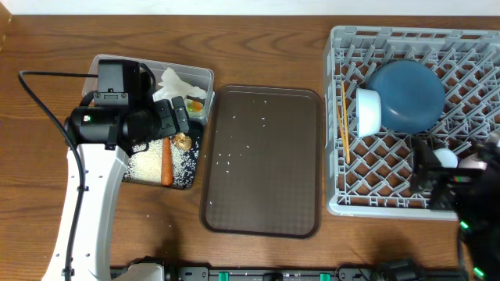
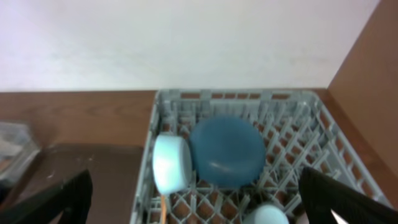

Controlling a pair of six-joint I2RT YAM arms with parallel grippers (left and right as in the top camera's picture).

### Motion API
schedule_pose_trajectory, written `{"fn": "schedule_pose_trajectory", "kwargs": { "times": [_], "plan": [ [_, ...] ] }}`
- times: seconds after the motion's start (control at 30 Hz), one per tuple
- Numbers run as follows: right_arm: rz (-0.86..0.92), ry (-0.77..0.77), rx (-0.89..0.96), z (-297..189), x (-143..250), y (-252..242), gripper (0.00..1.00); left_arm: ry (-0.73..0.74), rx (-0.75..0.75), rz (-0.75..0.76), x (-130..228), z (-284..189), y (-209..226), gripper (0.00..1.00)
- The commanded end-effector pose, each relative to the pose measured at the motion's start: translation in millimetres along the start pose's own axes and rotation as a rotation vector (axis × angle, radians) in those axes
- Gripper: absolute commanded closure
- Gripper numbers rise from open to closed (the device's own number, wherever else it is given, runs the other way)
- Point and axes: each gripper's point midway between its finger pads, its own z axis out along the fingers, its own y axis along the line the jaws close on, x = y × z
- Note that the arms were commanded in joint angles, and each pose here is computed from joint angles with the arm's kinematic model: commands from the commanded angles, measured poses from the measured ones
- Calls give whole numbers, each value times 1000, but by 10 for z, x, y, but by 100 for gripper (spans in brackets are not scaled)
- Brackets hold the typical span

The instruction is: Sort waste into correct bins and load items into the dishwasher rack

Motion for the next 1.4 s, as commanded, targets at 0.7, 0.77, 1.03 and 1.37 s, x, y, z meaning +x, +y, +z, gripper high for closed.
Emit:
{"fn": "schedule_pose_trajectory", "kwargs": {
  "times": [0.7, 0.77, 1.03, 1.37],
  "plan": [
    [85, -365, 58, 741, 1338, -231, 1, -12, -4, 11, -34, -33, 7, 2],
    [87, -405, 56, 769, 1383, -231, 1, -12, -4, 11, -34, -33, 7, 2],
    [89, -449, 54, 893, 1587, -230, 1, -12, -4, 11, -34, -33, 7, 2],
    [83, -339, 60, 995, 1834, -232, 1, -12, -4, 11, -34, -33, 7, 2]
  ]
}}
